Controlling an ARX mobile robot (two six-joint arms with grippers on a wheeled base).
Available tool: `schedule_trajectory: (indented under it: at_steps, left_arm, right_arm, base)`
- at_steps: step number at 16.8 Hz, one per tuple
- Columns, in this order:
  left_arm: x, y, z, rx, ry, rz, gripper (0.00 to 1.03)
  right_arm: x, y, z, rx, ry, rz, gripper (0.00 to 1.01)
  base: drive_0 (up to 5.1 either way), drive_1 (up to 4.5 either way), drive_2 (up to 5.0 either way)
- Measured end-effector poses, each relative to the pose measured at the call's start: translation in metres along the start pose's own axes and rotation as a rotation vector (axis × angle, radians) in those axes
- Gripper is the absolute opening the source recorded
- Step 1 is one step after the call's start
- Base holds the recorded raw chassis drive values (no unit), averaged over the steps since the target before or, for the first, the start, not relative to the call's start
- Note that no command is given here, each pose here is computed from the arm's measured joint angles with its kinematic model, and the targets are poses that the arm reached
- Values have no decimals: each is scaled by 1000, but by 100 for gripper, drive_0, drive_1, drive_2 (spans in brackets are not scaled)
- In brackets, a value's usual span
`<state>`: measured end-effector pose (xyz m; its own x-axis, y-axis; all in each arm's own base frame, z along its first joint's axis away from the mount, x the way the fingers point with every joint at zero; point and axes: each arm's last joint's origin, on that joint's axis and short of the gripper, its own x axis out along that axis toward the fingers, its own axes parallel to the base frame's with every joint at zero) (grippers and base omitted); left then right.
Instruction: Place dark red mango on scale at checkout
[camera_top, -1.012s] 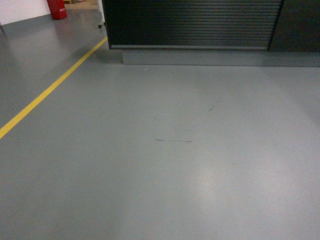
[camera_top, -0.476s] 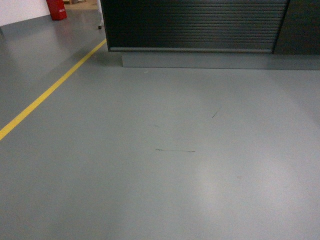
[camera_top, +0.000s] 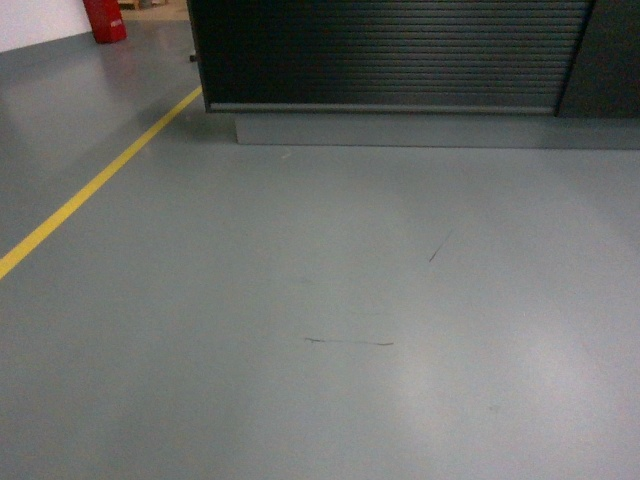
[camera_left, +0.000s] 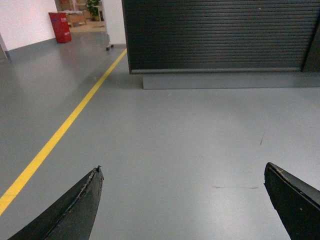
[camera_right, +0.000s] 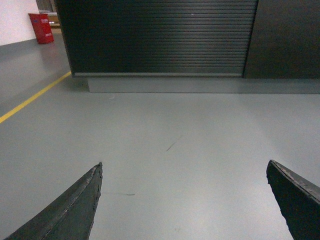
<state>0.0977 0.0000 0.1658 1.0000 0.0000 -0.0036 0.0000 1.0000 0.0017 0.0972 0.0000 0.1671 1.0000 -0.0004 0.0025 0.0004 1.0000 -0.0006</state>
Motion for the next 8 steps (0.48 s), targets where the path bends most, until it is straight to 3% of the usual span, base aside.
schedule_trajectory:
  at_steps: [8]
  left_arm:
    - [0, 0, 0, 0, -1, 0, 98]
  right_arm:
    - [0, 0, 0, 0, -3, 0, 98]
  base:
    - [6, 362, -349]
